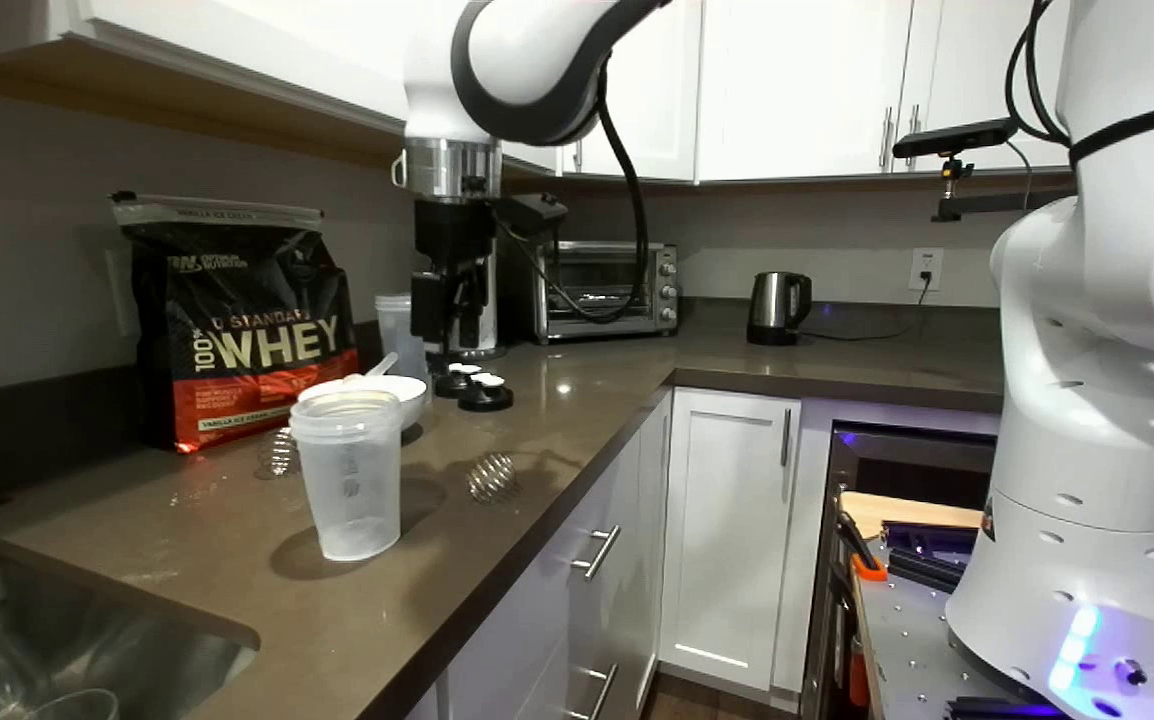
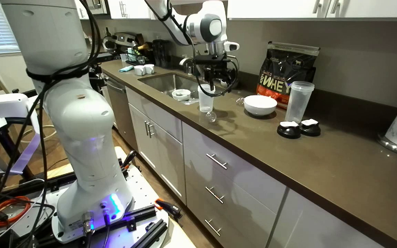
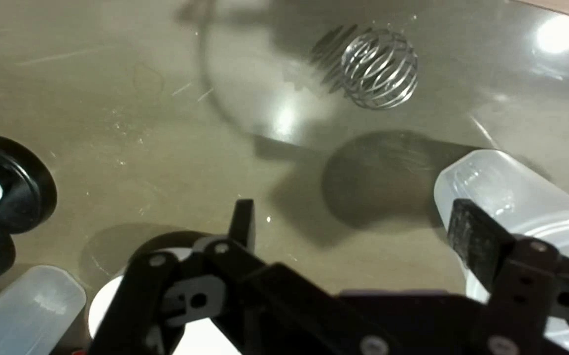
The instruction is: Pick up the silver blending ball on the right and place it inside the clear bottle on the left
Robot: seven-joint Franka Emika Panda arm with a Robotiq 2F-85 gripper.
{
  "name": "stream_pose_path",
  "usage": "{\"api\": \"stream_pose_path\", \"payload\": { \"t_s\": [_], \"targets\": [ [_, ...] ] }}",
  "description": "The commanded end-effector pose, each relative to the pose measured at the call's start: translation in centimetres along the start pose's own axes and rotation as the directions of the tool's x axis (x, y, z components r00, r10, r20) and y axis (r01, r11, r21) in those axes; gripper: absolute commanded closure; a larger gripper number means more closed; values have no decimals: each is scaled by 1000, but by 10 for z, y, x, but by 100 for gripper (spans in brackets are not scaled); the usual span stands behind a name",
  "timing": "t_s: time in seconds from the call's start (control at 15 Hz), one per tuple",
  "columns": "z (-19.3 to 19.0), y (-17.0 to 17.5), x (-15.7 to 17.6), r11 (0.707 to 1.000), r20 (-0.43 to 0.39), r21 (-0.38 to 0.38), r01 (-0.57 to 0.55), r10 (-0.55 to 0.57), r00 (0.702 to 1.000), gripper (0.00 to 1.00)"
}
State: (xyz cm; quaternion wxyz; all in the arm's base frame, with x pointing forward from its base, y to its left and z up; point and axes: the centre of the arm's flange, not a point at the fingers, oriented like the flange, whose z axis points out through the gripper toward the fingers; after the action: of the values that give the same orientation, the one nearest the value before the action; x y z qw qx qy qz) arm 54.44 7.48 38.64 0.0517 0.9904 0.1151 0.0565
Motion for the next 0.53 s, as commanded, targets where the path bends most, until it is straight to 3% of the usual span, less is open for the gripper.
{"api": "stream_pose_path", "payload": {
  "t_s": [0.0, 0.47],
  "targets": [
    [22, 6, 1, 1000, 71, 18, -23, 22, 997, 0],
    [43, -2, -34, 993, 243, 93, -65, 41, 969, 0]
  ]
}}
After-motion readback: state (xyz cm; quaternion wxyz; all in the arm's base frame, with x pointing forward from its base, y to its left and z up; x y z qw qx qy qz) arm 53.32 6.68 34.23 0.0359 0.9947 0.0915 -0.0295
